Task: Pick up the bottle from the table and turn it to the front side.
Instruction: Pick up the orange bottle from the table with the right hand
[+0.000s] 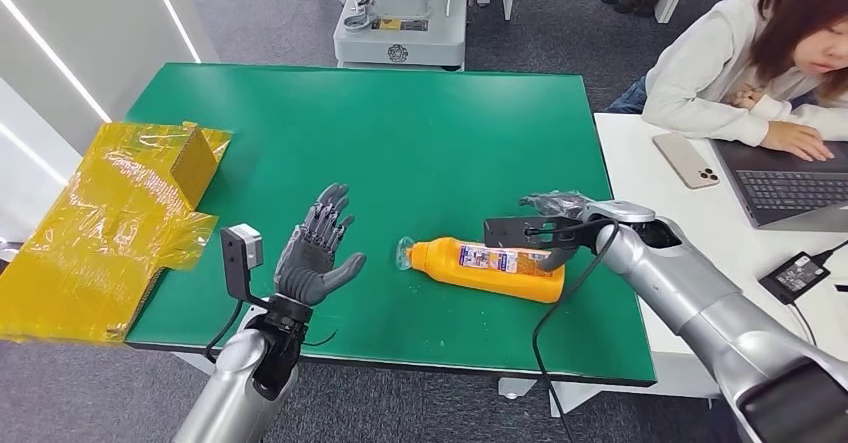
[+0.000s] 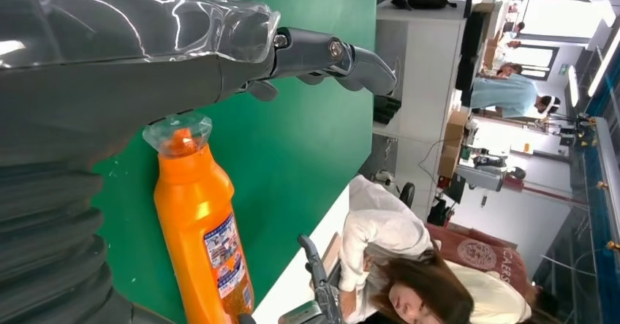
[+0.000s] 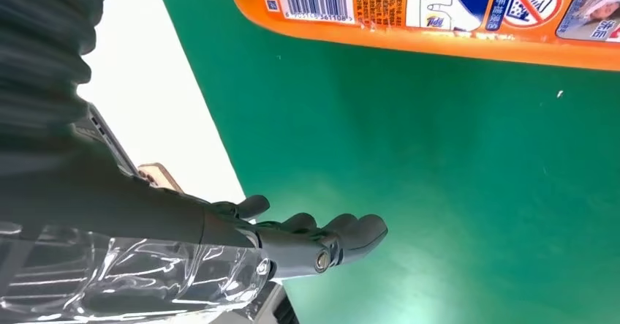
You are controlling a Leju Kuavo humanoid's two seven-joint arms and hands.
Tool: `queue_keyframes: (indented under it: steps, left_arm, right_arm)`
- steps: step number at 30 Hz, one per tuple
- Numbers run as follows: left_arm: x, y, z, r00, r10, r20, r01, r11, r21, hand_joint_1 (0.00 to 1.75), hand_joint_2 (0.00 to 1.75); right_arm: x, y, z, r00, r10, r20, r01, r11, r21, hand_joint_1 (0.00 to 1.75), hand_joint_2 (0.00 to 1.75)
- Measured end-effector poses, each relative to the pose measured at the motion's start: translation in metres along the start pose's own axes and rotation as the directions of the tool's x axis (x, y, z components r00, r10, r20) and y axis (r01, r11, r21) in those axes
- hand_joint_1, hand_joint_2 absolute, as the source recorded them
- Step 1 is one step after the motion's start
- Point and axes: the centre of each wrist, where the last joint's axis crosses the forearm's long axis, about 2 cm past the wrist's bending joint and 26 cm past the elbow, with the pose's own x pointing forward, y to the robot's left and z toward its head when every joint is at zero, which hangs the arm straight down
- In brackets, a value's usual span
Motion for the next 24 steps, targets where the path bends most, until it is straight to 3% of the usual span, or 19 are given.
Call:
queue_keyframes:
  steps: [5, 10, 14, 18, 24]
  left_arm:
    - [-0.001, -0.001, -0.002, 0.993, 0.109, -0.035, -0.111, 0.992, -0.055, 0.0, 1.75]
    - [-0.001, -0.002, -0.008, 0.992, 0.118, -0.049, -0.122, 0.99, -0.072, 0.0, 1.75]
    - [-0.002, -0.002, -0.007, 0.997, 0.071, -0.044, -0.075, 0.993, -0.095, 0.0, 1.75]
    - [-0.004, 0.001, -0.005, 1.0, 0.006, -0.022, -0.008, 0.993, -0.115, 0.0, 1.75]
    - [-0.007, 0.003, -0.003, 1.0, -0.006, -0.031, 0.002, 0.989, -0.148, 0.0, 1.75]
  right_arm:
    - [-0.006, 0.009, 0.001, 1.0, 0.019, -0.012, -0.018, 0.998, 0.055, 0.0, 1.75]
    - [-0.007, 0.029, -0.004, 1.0, -0.014, 0.022, 0.012, 0.998, 0.064, 0.0, 1.75]
    - [0.0, 0.051, -0.012, 0.978, -0.132, 0.162, 0.135, 0.991, -0.006, 0.0, 1.75]
    - [0.007, 0.079, -0.019, 0.898, -0.262, 0.352, 0.31, 0.947, -0.084, 0.0, 1.75]
    - [0.01, 0.097, -0.02, 0.857, -0.34, 0.387, 0.395, 0.916, -0.07, 0.0, 1.75]
